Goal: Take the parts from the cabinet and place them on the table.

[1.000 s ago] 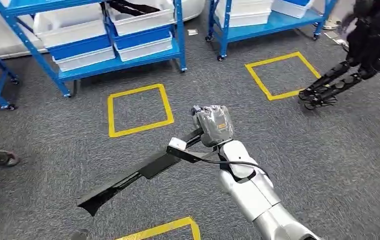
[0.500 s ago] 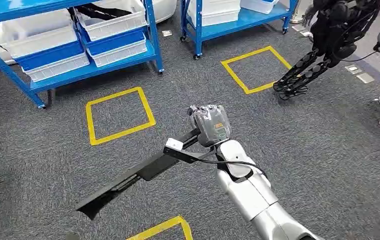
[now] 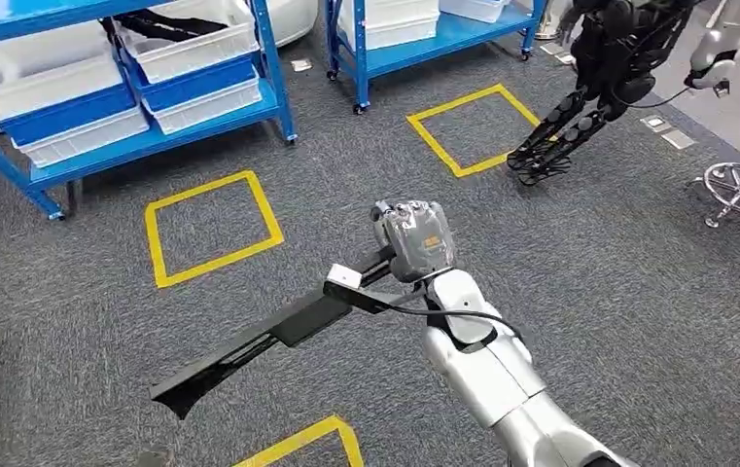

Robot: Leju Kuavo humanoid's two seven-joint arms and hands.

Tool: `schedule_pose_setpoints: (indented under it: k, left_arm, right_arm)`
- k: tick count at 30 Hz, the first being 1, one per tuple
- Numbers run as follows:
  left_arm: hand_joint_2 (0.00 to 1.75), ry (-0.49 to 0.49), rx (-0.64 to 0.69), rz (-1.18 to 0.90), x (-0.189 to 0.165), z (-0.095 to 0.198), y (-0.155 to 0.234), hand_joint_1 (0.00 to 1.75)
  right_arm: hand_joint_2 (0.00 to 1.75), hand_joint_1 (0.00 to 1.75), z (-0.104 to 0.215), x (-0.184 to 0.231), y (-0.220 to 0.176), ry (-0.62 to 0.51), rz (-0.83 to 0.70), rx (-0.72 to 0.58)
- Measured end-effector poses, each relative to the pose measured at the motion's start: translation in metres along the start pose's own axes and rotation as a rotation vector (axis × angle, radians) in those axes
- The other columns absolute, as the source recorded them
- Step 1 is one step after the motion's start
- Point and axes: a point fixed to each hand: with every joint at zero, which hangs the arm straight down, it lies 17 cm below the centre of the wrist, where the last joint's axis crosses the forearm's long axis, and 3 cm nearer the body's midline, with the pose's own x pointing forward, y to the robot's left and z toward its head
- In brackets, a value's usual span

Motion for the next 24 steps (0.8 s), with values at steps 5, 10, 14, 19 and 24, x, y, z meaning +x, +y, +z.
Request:
schedule_pose_setpoints:
  k: [5, 10, 14, 19, 24]
  left_arm:
    - [1.75, 0.004, 0.002, 0.001, -0.0021, 0.0005, 0.0008, 0.0]
    - [1.75, 0.005, 0.007, 0.003, -0.0017, -0.0006, 0.0028, 0.0]
    - [1.75, 0.006, 0.01, 0.008, -0.002, -0.0007, 0.0035, 0.0]
    - [1.75, 0.009, 0.009, 0.011, -0.0035, 0.001, 0.0018, 0.0]
    - [1.75, 0.012, 0.008, 0.015, -0.0042, 0.0021, 0.0003, 0.0]
  right_arm:
    - [1.75, 1.71, 0.0011, 0.0013, 0.0016, 0.001, -0.004, 0.003]
    - [1.75, 1.71, -0.0015, 0.0036, 0.0002, -0.001, -0.004, 0.001]
    - [1.75, 1.71, -0.0022, 0.0038, 0.0001, 0.0, -0.005, 0.002]
    - [1.75, 1.71, -0.0013, 0.002, 0.0008, 0.0, -0.001, 0.005]
    - [1.75, 1.71, 0.0002, -0.0005, 0.0019, 0.001, 0.004, 0.009]
